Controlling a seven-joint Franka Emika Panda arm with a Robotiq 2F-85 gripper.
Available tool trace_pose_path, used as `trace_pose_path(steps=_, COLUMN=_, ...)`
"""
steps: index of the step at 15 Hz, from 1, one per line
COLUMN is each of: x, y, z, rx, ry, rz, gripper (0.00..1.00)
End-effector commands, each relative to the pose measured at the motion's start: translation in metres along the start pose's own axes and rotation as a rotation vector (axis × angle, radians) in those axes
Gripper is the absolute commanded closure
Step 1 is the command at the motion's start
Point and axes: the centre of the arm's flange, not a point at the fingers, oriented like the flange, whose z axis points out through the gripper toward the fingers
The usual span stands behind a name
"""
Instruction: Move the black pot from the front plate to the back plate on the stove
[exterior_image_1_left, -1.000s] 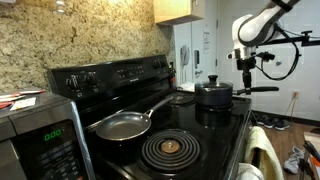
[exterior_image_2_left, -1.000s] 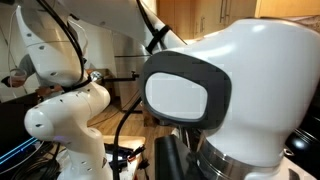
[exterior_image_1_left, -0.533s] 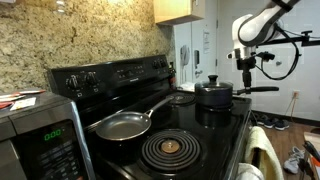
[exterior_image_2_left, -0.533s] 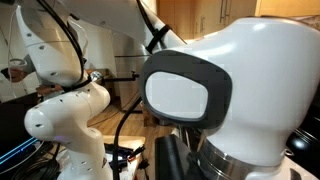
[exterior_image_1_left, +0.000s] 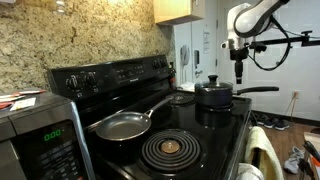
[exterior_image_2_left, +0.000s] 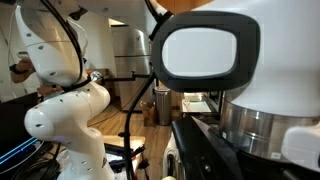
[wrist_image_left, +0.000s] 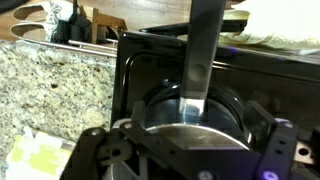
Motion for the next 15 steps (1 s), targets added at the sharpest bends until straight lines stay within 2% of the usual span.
trace_pose_path(steps=1, x=0.010, y=-0.031, z=-0.020, rx=0.016, ry=0.083, rz=-0.074, gripper=0.00)
trace_pose_path(steps=4, x=0.014, y=-0.053, z=-0.039, rx=0.089, ry=0.211, rz=-0.120, gripper=0.00)
trace_pose_path(steps=5, x=0.014, y=-0.059, z=-0.046, rx=0.084, ry=0.225, rz=-0.090, gripper=0.00)
trace_pose_path(steps=9, x=0.000, y=-0.075, z=-0.063, rx=0.126, ry=0.217, rz=-0.059, gripper=0.00)
trace_pose_path(steps=13, x=-0.011, y=-0.086, z=-0.079, rx=0.070, ry=0.152, rz=0.022, gripper=0.00)
trace_pose_path(steps=14, x=-0.011, y=-0.088, z=-0.081, rx=0.072, ry=0.146, rz=0.037, gripper=0.00)
trace_pose_path(steps=15, x=-0.001, y=-0.078, z=-0.075, rx=0.092, ry=0.167, rz=0.001, gripper=0.00)
